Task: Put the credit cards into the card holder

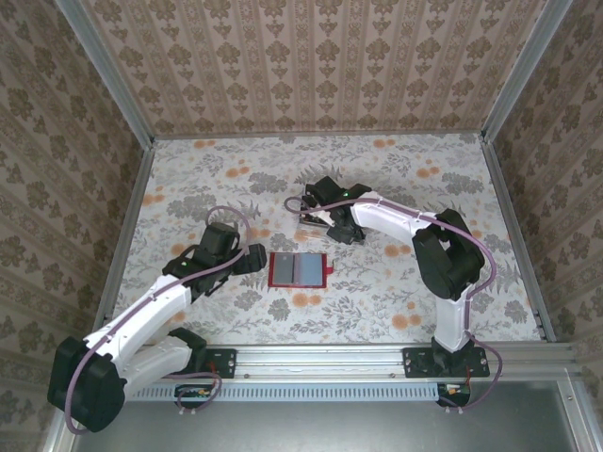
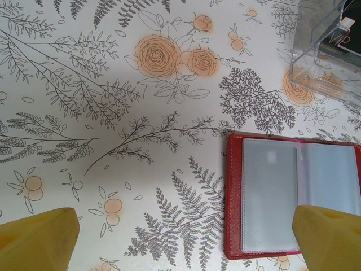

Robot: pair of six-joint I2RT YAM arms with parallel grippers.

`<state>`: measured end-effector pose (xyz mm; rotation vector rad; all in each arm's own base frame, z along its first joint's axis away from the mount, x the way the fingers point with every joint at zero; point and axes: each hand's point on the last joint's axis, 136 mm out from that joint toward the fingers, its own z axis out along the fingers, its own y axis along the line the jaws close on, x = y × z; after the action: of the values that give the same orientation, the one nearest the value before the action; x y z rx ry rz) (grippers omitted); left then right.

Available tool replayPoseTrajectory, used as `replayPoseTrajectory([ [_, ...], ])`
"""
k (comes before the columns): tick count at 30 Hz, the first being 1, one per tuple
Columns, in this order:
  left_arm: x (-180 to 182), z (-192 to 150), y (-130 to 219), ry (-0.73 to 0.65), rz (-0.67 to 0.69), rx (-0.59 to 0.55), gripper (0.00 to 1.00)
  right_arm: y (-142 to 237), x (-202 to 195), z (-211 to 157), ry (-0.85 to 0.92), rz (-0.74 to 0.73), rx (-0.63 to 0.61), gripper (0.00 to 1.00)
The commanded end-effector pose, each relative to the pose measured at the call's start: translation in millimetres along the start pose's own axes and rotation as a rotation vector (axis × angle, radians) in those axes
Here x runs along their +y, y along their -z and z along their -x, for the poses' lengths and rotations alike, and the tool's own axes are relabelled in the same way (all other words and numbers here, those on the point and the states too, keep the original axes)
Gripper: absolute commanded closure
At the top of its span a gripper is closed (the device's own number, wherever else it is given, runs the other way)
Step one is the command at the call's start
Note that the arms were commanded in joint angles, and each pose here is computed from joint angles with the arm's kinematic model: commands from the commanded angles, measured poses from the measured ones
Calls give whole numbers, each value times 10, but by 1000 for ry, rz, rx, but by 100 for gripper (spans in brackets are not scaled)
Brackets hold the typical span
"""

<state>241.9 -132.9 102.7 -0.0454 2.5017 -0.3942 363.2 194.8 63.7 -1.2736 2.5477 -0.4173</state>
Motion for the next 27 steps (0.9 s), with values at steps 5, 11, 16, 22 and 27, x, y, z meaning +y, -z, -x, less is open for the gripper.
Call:
replayPoseTrajectory([
  [5,0,4,15,-9,-14,-10,0,65,-17,-100,-1,-5,20,83],
  [11,-1,9,14,-11,-16,-13,0,138,-51,-78,10,-23,12,90],
  [16,-13,16,14,-14,-22,-16,0,302,-91,2,30,-49,-18,94],
  [22,-26,20,13,-15,-28,-15,0,505,-140,119,71,-101,-45,100],
  [27,-29,40,23,-19,-28,-20,0,824,-127,255,63,-117,-122,100],
])
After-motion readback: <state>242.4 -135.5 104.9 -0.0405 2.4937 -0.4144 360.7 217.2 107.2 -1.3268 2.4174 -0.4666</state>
